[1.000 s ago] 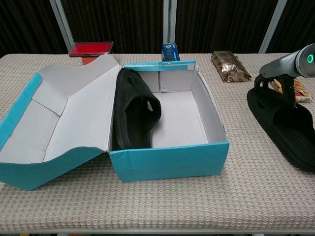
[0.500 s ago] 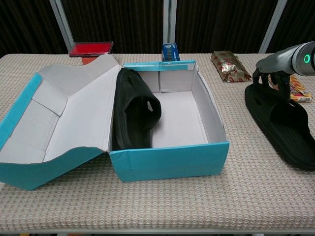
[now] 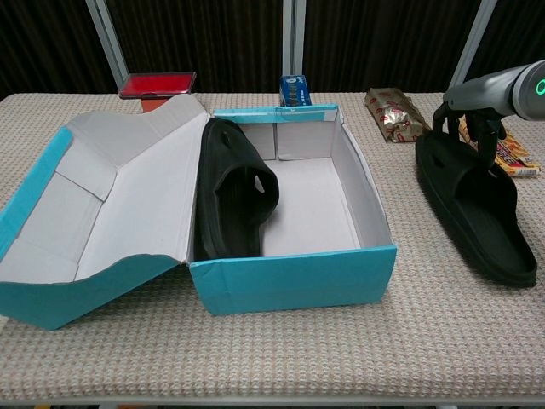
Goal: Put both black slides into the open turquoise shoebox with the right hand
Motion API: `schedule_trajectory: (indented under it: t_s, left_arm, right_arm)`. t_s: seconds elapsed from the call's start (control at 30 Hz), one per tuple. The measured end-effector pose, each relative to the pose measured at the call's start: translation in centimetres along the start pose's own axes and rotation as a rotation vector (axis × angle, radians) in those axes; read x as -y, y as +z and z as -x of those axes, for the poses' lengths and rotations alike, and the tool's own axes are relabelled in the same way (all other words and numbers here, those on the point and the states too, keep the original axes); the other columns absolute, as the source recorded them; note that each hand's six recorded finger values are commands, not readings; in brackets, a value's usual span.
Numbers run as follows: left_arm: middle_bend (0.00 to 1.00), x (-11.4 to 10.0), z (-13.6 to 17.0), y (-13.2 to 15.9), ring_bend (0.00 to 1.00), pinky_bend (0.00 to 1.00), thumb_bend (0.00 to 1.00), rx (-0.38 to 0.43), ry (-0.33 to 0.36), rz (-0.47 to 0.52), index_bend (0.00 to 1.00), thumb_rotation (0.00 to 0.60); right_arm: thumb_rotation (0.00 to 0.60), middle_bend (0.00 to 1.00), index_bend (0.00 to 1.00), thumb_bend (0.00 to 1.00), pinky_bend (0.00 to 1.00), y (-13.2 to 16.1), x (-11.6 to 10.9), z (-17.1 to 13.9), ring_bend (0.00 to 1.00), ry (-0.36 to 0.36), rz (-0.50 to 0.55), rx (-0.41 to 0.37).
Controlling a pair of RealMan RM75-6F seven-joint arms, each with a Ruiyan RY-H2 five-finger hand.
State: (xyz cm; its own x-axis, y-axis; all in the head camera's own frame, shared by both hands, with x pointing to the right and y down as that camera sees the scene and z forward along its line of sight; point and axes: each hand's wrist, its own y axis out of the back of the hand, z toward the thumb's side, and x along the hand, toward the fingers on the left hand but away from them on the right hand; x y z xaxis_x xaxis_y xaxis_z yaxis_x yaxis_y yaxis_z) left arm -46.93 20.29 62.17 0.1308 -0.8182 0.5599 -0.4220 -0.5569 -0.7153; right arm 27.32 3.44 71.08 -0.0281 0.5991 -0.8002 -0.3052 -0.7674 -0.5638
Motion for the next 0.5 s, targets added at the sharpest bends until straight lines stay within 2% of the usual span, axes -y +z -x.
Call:
schedule_trajectory:
  t_s: [0.2,0.5]
  left_arm:
    - [0.22,0.0,-0.1,0.3,0.12,0.18,0.04,0.007,-0.002,-0.003,0.18,0.600]
    - [0.22,0.1,-0.7,1.1,0.12,0.18,0.04,0.021,-0.004,-0.004,0.18,0.600]
  right_arm:
    - [0.600,0.49,0.54,0.21,0.60,-0.7,-2.7,-1.6,0.41,-0.065,0.131,-0.043]
    - [0.600,0.50,0.55,0.21,0.61,-3.0,-8.9,-7.0,0.42,-0.229,0.282,-0.118]
